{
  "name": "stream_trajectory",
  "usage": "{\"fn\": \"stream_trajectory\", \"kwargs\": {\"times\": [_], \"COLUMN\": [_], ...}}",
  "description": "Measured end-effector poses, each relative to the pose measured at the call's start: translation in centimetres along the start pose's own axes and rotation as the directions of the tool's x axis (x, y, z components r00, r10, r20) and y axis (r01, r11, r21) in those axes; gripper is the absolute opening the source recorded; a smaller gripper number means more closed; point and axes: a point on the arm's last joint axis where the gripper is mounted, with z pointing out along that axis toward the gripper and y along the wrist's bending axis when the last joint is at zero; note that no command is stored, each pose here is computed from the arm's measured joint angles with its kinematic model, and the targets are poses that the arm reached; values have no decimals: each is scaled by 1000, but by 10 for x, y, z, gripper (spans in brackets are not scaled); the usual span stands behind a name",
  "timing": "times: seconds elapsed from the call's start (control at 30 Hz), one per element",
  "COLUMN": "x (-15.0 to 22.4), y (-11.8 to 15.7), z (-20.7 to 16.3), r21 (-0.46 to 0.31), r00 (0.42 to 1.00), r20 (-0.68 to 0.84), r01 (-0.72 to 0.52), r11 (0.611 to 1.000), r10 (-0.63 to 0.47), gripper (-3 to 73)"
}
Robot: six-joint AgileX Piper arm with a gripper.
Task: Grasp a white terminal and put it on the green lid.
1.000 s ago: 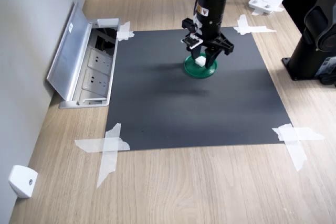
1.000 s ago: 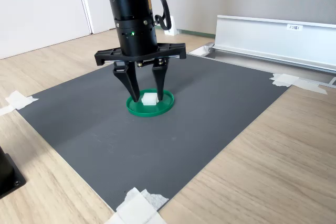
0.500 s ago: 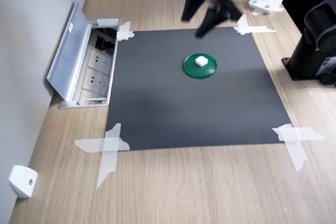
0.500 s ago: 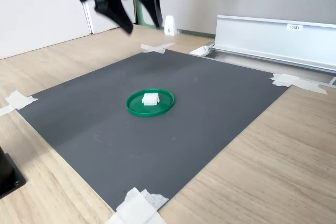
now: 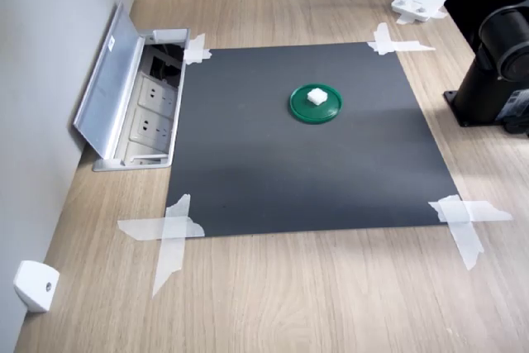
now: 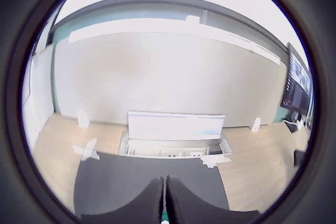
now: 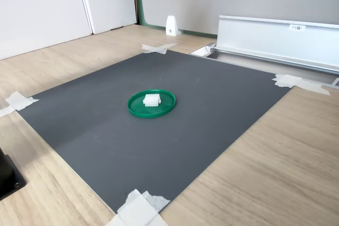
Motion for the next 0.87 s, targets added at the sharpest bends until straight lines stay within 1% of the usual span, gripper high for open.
{"fn": "stream_trajectory", "kwargs": {"times": [0.13,0.33,0.67,0.87], "x": [21,55,109,122], "y": [1,3,6,6], "z": [-22,-44,-38,-39], "r21": [2,1,3,9], "r00": [996,987,993,993], "r20": [71,147,93,106], "r01": [-60,-68,-71,-54], "r11": [998,998,997,998], "r10": [60,67,70,53], "gripper": [-5,-6,-7,-8]}}
